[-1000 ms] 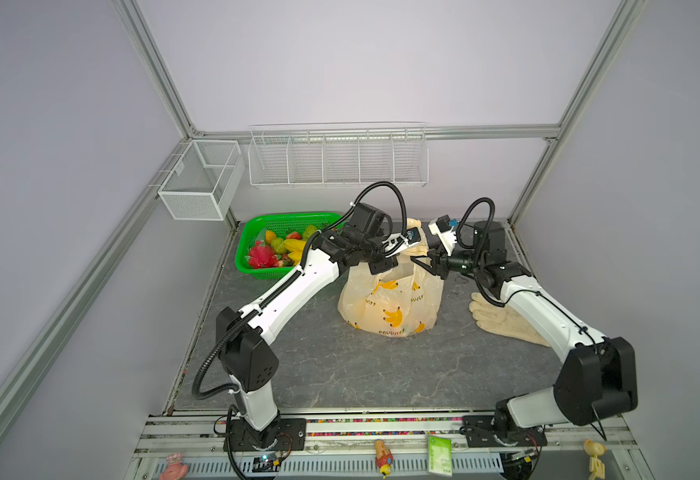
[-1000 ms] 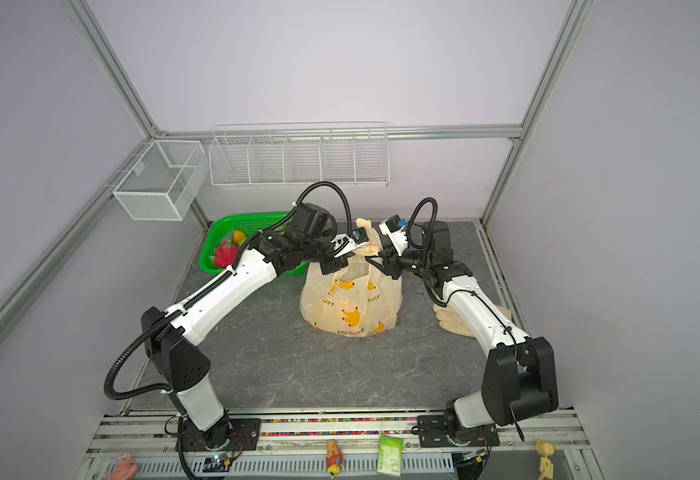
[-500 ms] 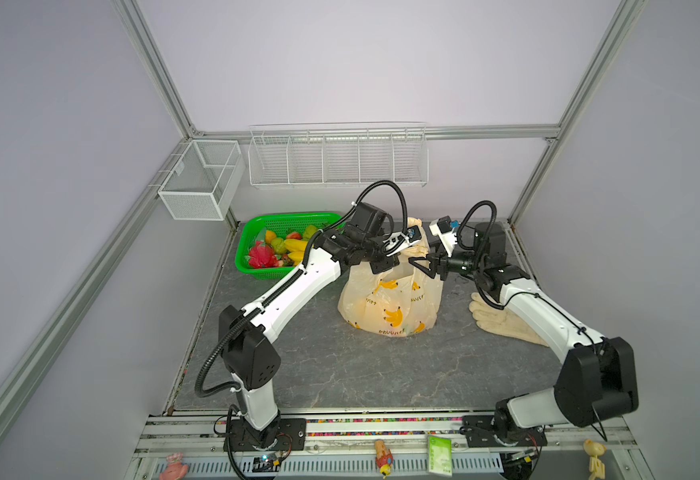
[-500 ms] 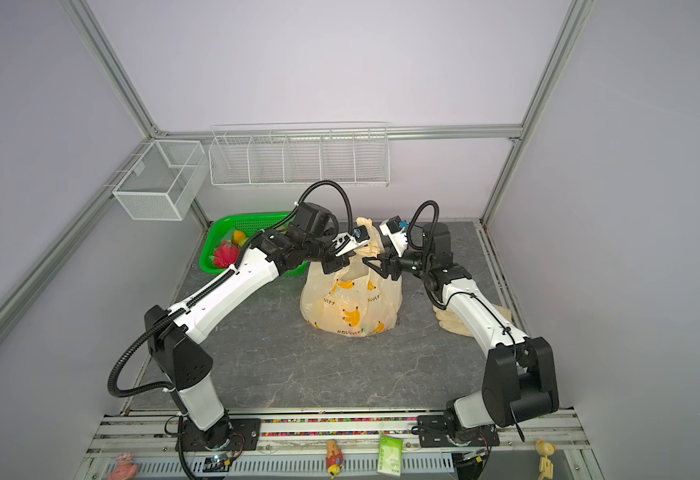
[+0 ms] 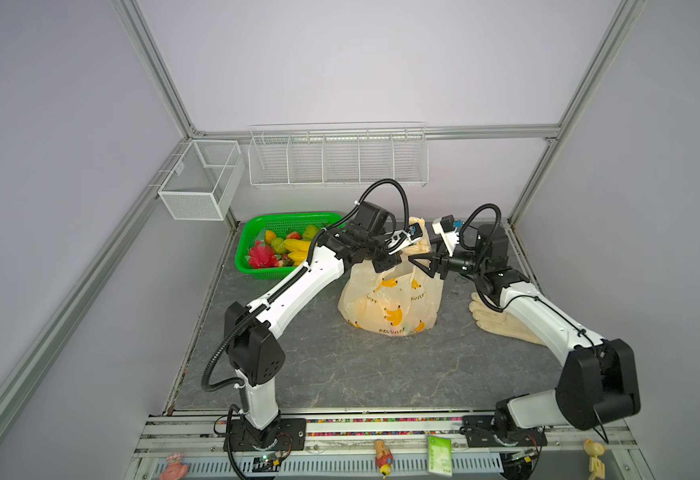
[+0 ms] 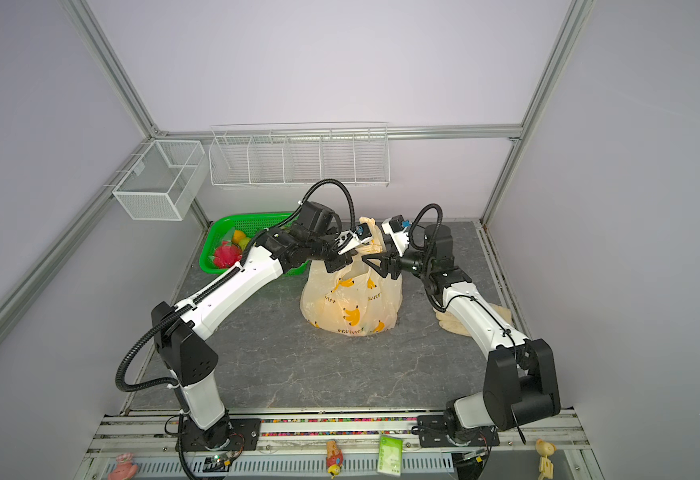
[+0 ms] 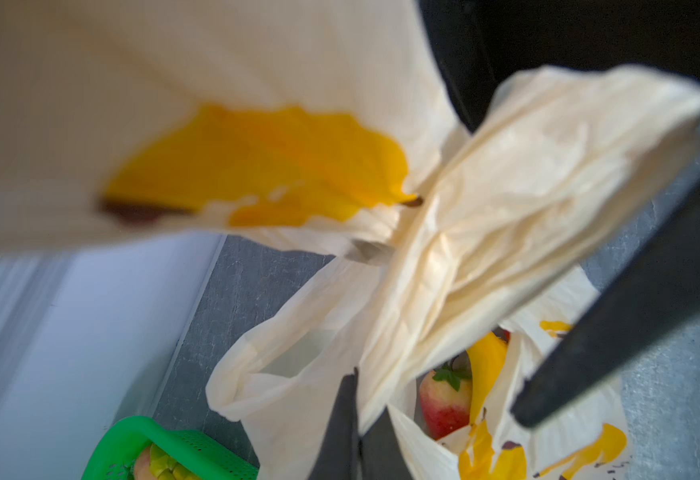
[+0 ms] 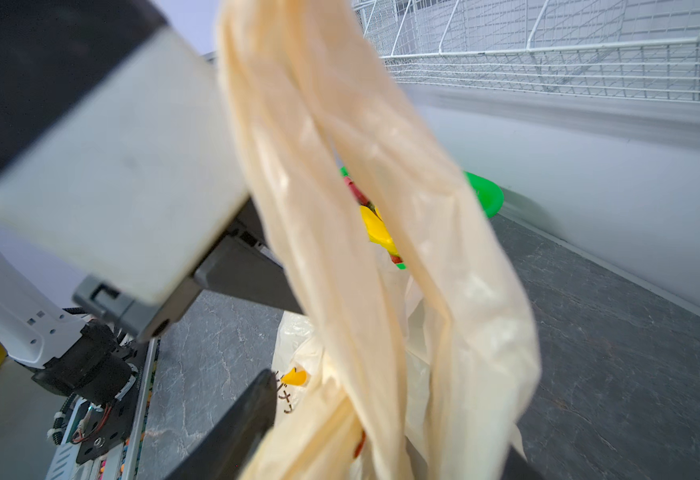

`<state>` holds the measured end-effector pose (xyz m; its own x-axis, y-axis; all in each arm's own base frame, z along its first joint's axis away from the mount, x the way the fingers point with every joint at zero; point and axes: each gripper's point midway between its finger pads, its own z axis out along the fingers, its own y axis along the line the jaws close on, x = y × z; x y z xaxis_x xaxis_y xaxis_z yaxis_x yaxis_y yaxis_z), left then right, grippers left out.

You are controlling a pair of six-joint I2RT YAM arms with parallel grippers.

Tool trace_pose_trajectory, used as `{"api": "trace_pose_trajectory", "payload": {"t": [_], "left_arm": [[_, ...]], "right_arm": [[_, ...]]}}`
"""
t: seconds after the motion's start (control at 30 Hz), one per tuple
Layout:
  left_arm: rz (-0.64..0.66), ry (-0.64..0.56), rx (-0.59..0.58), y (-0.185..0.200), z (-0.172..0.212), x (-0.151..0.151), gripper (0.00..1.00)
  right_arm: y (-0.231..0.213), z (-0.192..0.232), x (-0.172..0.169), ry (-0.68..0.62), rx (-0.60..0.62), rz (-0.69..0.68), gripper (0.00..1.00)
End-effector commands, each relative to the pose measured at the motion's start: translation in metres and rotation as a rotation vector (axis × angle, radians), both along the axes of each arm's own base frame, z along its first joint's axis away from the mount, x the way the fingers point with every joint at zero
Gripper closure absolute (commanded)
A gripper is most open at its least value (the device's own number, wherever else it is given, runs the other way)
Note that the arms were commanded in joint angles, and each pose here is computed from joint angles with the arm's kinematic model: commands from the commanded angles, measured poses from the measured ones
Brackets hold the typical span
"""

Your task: Place the fake fruits into the plastic bag and tie a complex knot

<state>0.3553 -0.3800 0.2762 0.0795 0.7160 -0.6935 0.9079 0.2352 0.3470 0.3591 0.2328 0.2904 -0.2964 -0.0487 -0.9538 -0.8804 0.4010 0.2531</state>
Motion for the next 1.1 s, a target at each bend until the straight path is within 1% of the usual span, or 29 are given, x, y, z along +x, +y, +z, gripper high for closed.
{"api": "trace_pose_trajectory", "payload": {"t": [0.0, 0.4, 0.63, 0.87, 0.97, 1.07], "left_arm": [[-0.016, 0.005, -0.003, -0.0058, 0.0035, -0.0034, 1.0], [-0.03, -0.002, -0.008, -0.0099, 0.0075, -0.0042, 1.0], [-0.045, 0.004, -0.015, -0.0132, 0.0083, -0.007, 1.0], [-0.058, 0.011, -0.026, -0.0155, 0.0104, -0.0098, 1.0], [-0.056, 0.009, -0.025, -0.0154, 0.0104, -0.0093, 1.0], [-0.055, 0.01, -0.026, -0.0149, 0.0108, -0.0092, 1.0]], "right_arm": [[-0.0007, 0.0111, -0.0021, -0.023, 0.036, -0.008, 0.38], [0.0003, 0.0071, 0.0013, -0.003, 0.034, -0.012, 0.53], [0.0014, 0.0048, 0.003, 0.006, 0.029, -0.018, 0.57], [0.0041, 0.0025, 0.0054, 0.019, 0.021, -0.019, 0.59], [0.0038, 0.0026, 0.0052, 0.017, 0.019, -0.021, 0.64], [0.0031, 0.002, 0.0048, 0.017, 0.013, -0.024, 0.72]]}}
